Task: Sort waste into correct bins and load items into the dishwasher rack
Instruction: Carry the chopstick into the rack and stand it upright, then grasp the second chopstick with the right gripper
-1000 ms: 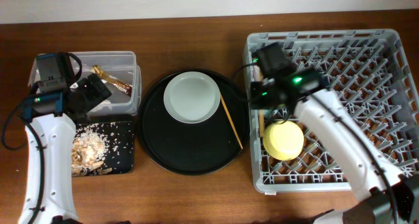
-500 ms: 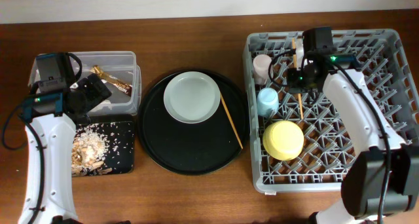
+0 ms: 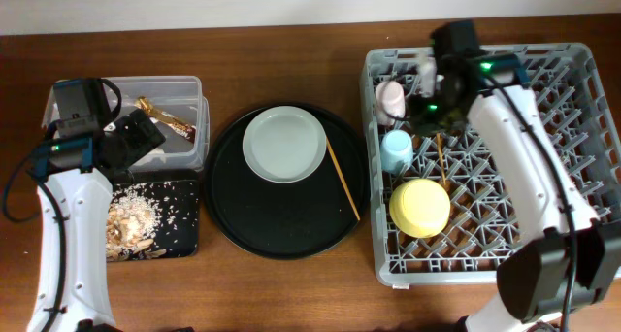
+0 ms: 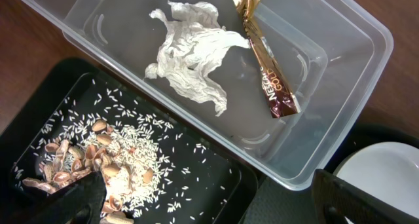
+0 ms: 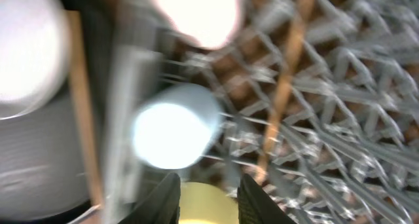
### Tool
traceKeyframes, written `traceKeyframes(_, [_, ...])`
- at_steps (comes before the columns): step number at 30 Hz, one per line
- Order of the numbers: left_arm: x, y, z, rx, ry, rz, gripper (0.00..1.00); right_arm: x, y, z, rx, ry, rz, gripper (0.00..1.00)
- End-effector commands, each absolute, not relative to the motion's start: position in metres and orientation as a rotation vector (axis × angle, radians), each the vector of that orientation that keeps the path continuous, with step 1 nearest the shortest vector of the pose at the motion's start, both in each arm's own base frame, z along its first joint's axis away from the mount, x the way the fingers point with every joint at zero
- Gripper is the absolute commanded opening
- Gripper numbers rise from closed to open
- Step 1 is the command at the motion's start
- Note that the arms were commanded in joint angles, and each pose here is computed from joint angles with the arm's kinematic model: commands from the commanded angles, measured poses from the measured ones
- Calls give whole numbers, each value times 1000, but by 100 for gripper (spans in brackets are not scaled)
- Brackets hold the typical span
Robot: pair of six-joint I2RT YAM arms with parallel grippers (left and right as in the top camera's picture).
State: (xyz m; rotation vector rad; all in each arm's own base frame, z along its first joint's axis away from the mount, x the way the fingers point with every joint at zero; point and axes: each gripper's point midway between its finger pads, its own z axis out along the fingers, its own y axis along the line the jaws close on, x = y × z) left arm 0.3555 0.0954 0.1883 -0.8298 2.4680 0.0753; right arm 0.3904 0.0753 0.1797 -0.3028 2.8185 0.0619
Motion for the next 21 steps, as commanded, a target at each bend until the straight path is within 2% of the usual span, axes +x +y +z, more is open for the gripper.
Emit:
traceKeyframes(1, [357,97,199,-810,2444,77,99,366,141,189,-520,2800,199,31])
traceKeyframes(4, [357,97,199,-810,2444,77,99,340,188,176,-709,2801,218,29])
traceKeyframes(8, [357,97,199,-810,2444,77,99,332,212,156,-698,2857,222,30])
traceKeyframes(16, [357,97,199,-810,2444,77,99,343,209,81,-558,3044,66,29])
traceKeyframes(21, [357,97,199,-810,2444,77,99,347,208,51,-509,3096,13,20])
